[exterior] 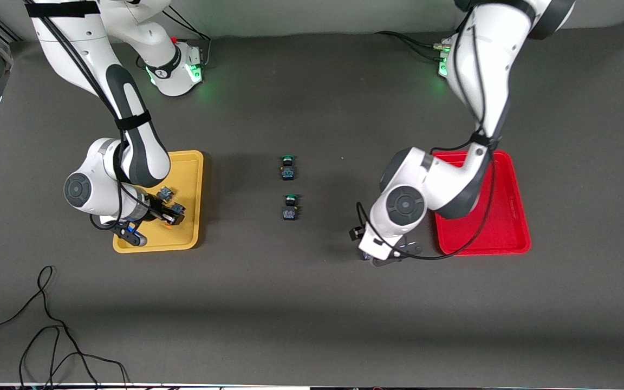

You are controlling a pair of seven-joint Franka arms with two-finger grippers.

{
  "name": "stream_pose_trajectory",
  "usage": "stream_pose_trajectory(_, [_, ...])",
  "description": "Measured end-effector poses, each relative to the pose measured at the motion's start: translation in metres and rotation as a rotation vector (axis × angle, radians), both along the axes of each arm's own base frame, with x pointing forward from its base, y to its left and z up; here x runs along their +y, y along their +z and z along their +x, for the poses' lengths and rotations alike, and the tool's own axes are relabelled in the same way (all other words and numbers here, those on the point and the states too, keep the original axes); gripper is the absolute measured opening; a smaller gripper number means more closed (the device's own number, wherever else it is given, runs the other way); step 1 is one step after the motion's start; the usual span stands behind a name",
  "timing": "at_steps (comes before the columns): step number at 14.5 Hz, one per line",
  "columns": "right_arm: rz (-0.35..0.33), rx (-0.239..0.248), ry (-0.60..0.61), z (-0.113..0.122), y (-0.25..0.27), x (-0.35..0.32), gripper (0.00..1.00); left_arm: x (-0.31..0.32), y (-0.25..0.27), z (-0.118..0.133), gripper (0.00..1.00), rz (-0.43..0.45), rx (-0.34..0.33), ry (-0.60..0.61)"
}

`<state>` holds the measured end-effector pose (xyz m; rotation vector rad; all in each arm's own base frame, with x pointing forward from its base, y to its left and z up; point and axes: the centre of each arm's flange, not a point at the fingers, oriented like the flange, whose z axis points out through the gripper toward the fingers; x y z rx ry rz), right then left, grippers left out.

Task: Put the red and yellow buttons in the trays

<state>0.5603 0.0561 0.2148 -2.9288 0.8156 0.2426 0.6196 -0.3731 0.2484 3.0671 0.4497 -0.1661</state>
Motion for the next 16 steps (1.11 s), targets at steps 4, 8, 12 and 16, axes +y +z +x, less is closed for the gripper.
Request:
stream_pose_trajectory(4, [0.007,-0.029,0.014,0.005,0.01,0.007,0.96,-0.009,-0.035,-0.003,0.94,-0.015,-0.022,-0.083])
stream_pose_trajectory(8, [0.05,-0.161,0.069,0.019,0.086,0.019,1.0,-0.006,-0.056,-0.001,0.88,-0.033,-0.069,-0.101])
stream_pose_trajectory(12, [-0.007,-0.209,0.267,0.018,0.202,0.029,1.0,-0.003,-0.065,0.0,0.66,-0.037,-0.08,-0.144])
stream_pose_trajectory(16, [0.003,-0.187,0.33,0.0,0.313,0.023,1.0,0.002,-0.056,0.004,0.33,-0.029,-0.067,-0.141])
